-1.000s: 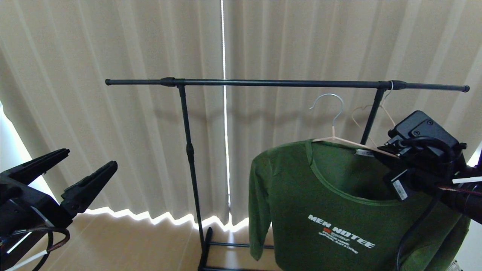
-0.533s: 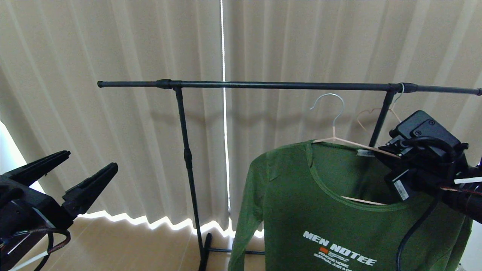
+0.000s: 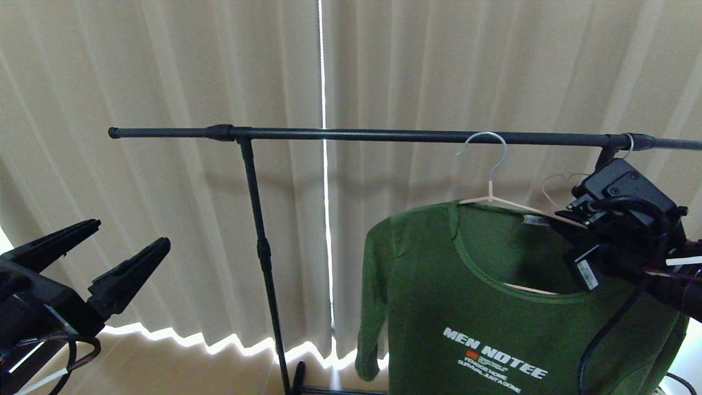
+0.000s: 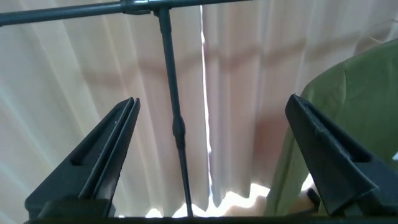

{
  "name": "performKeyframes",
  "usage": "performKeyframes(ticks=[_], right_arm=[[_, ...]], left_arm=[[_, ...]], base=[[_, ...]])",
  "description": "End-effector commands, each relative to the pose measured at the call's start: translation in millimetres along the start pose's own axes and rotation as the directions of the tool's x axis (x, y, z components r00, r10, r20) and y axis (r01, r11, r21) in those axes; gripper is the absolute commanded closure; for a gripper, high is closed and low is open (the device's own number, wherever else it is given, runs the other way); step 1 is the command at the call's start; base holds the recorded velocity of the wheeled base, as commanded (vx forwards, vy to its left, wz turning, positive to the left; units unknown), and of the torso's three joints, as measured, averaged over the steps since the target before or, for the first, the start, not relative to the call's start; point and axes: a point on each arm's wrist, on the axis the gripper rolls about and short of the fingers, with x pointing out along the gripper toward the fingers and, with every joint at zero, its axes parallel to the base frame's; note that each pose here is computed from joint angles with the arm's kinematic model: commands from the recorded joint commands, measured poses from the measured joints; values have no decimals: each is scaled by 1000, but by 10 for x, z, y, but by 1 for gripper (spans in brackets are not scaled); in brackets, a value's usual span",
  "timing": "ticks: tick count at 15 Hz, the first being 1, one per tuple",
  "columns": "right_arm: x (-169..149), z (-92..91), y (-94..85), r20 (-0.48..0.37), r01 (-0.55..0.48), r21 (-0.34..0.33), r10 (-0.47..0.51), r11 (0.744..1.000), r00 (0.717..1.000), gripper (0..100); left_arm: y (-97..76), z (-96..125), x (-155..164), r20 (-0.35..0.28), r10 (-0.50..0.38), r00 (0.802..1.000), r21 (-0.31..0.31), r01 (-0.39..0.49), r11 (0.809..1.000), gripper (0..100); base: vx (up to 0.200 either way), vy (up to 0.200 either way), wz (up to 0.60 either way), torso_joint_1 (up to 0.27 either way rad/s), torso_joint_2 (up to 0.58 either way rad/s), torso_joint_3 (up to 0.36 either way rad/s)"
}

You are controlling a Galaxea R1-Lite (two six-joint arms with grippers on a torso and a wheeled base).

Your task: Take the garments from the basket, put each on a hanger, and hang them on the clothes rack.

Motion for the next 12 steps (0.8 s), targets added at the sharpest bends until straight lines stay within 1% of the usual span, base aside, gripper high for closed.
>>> performKeyframes(ticks=[1,5,7,9,10,12], right_arm=[[10,-14,-15,-12,14,1,-14,1000,1000,100],[51,-55,-89,-54,77,8,-76,997,996,100],[167,-104,-156,-98,114,15,-112,993,989,100],[274,-97,-168,-116,125,50,-119,991,986,100],[383,-52,-160,-121,128,82,-118,988,986,100],[589,-3,-128,-140,136,100,-121,986,983,100]], left_arm=[[0,-2,-1,0,0,1000,0,0,1000,0],[-2,-21,-11,-6,-2,1000,6,2,1000,0],[-5,-21,-18,-5,-3,1000,6,3,1000,0],[-5,-21,-18,-5,-3,1000,6,3,1000,0],[-5,-27,-16,-8,-4,1000,6,4,1000,0],[-5,-31,-13,-11,-4,1000,4,4,1000,0]], base=[[200,0,0,2,2,7],[0,0,0,0,0,0],[0,0,0,0,0,0],[0,0,0,0,0,0],[0,0,0,0,0,0],[0,0,0,0,0,0]])
